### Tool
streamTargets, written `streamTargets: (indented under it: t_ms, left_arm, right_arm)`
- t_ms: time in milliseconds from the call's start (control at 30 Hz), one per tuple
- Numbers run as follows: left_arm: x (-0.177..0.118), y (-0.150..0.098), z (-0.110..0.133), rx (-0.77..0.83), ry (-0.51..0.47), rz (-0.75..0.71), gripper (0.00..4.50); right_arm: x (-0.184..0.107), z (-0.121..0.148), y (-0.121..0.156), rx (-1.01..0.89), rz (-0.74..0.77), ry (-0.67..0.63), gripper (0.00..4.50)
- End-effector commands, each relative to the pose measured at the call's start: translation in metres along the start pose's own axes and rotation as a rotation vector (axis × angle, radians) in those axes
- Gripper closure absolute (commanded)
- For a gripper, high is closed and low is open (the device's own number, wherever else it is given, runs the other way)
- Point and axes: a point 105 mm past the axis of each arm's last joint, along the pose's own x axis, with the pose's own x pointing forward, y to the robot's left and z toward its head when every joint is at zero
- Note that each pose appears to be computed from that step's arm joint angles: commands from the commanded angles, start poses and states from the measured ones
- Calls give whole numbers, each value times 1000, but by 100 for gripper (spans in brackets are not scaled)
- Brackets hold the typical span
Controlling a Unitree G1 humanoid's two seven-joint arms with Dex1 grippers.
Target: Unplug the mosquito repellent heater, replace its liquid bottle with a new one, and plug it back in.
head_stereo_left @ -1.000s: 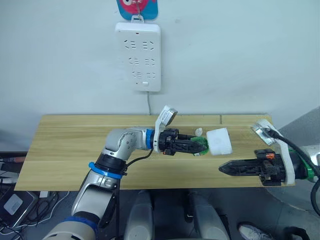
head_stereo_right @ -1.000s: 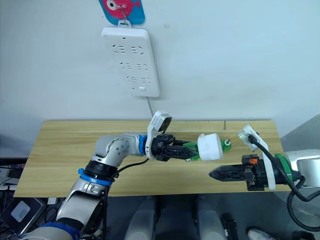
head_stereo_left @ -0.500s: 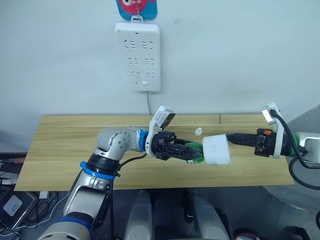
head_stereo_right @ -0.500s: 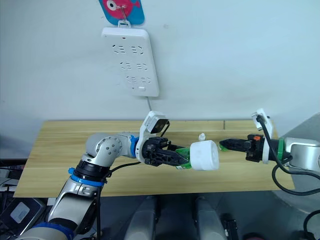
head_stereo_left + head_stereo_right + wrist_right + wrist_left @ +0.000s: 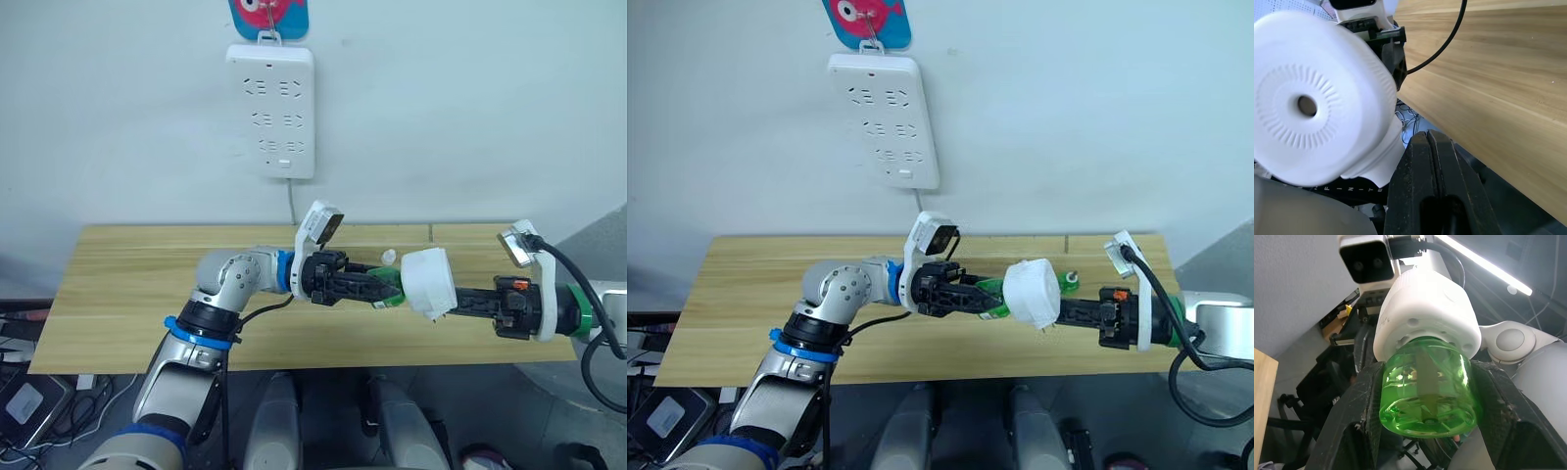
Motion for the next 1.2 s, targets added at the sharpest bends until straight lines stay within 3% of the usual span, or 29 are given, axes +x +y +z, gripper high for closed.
streamTargets:
  t_ms: [33, 167, 300, 433, 533, 633, 733, 833, 1000, 1200]
  left_arm:
    - [2, 13, 2, 43, 11, 86, 224]
    - [2, 16, -3, 57, 34, 97, 224]
    - [3, 13, -3, 48, 35, 76, 224]
    - [1, 11, -3, 36, 34, 69, 224]
    - [-4, 2, -4, -5, 46, 29, 224]
    - [-16, -3, -8, -72, 61, 28, 224]
    - [-29, -6, -11, -152, 63, 47, 224]
    - [-37, -6, -12, -213, 58, 62, 224]
    - [-45, -3, -17, -373, 48, 88, 224]
    - [-39, -5, -14, -490, 21, 73, 224]
  right_arm:
    - [5, -10, 45, -57, 231, 61, 449]
    - [4, -8, 54, -70, 307, 50, 449]
    - [6, -12, 54, -82, 266, 80, 449]
    - [6, -24, 36, -162, 77, 163, 449]
    - [-2, -10, -13, -494, -246, 130, 449]
    - [-22, 3, -34, -864, -353, 116, 395]
    - [-37, 13, -35, -1331, -361, 94, 293]
    - [-39, 11, -31, -1626, -299, 96, 183]
    - [-15, 15, -4, -2038, -115, -54, 7]
    - [6, 22, 11, -2232, -13, -195, 1]
